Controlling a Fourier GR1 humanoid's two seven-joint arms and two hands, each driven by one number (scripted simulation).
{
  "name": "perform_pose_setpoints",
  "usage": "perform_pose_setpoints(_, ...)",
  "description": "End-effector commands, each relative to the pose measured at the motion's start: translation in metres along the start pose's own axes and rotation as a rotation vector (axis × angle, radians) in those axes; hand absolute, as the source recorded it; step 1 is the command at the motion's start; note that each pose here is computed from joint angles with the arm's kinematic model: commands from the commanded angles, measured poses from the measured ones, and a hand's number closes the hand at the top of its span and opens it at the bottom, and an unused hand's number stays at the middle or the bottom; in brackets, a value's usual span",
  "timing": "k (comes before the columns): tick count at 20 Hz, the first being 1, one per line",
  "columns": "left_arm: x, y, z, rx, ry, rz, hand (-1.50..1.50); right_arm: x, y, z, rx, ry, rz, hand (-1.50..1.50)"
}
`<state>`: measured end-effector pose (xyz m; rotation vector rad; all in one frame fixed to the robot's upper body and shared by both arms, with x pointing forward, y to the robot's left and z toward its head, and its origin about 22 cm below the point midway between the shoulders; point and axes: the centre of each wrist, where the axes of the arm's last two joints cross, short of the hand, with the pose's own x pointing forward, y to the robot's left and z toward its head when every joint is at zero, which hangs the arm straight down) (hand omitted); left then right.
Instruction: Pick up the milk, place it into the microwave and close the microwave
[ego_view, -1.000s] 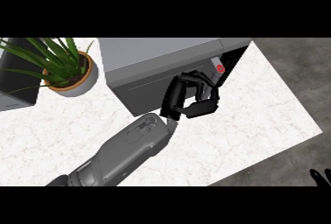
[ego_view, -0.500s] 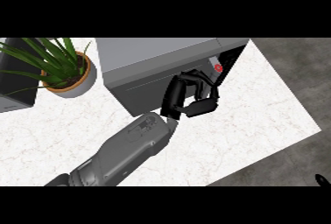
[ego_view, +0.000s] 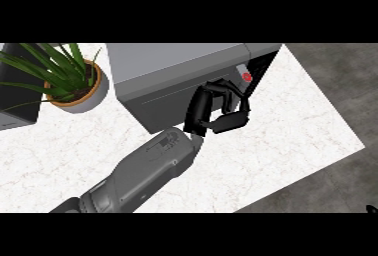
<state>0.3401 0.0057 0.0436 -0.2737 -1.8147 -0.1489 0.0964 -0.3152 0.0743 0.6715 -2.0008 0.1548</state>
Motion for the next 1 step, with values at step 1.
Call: perform_pose_setpoints(1, 0.0097, 0.0033, -0.0223, 0.007, 0.002, -0.017, 1.5, 0.0026, 0.0014, 0.0016, 0.016, -0.001, -0.019, -1.5)
